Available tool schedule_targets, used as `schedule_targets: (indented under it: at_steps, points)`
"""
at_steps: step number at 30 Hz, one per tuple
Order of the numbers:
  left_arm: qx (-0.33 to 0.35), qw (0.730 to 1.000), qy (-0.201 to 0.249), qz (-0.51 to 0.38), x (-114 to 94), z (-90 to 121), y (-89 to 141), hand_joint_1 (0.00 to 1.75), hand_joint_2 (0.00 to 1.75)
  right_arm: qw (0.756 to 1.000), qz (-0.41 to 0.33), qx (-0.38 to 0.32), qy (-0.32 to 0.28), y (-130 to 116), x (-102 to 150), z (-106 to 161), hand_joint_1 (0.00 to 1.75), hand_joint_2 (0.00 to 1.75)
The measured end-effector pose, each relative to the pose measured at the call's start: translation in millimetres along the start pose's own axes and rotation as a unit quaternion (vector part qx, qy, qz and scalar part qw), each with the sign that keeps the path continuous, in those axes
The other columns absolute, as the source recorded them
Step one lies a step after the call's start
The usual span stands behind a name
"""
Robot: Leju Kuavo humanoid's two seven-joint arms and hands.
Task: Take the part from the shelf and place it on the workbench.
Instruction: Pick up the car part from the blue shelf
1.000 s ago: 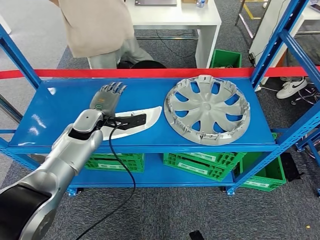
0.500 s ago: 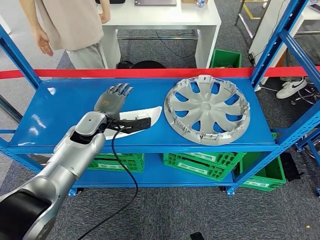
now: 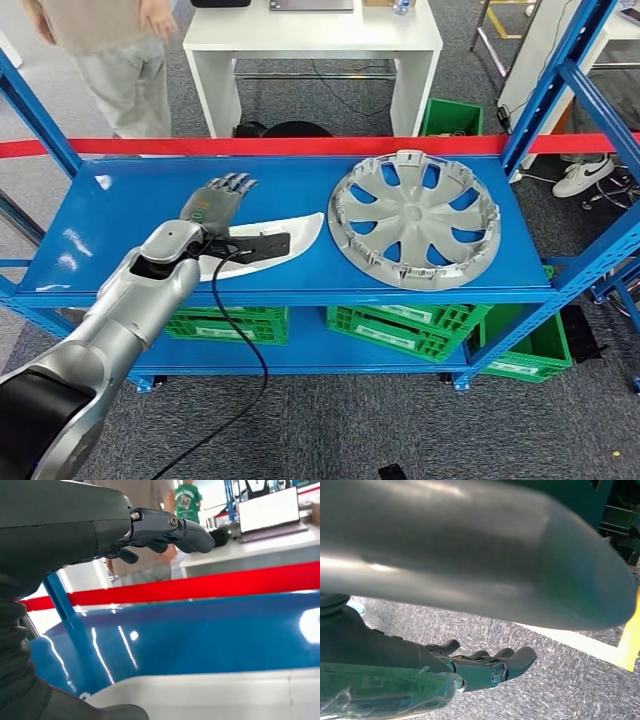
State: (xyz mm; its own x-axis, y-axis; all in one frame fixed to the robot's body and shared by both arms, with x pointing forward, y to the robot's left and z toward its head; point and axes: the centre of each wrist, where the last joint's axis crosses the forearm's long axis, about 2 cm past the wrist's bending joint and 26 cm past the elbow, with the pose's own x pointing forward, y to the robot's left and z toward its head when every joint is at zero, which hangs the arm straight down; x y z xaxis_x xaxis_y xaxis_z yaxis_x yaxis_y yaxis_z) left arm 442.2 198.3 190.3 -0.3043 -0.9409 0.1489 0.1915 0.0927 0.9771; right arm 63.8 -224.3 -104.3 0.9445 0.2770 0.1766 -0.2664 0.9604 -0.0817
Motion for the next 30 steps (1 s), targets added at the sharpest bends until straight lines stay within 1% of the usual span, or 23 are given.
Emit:
schedule_targets:
  at_steps: [8,18,24,30]
  points:
    - [-0.027,1.0,-0.014,0.003,2,3,-15,0.0,1.75,1.0,-0.009,-0.002,-0.002,0,-2,0,0.0,0.0]
    - [-0.037,0.999,-0.021,0.023,10,12,-32,0.0,1.75,1.0,-0.019,-0.003,-0.003,0,-3,0,0.0,0.0]
    - [-0.029,0.999,-0.018,0.021,11,17,-40,0.0,1.75,1.0,-0.022,-0.004,-0.003,0,-3,0,0.0,0.0]
    - [-0.002,0.999,-0.028,0.017,15,23,-38,0.0,1.75,1.0,-0.029,-0.007,-0.005,0,-5,0,0.0,0.0]
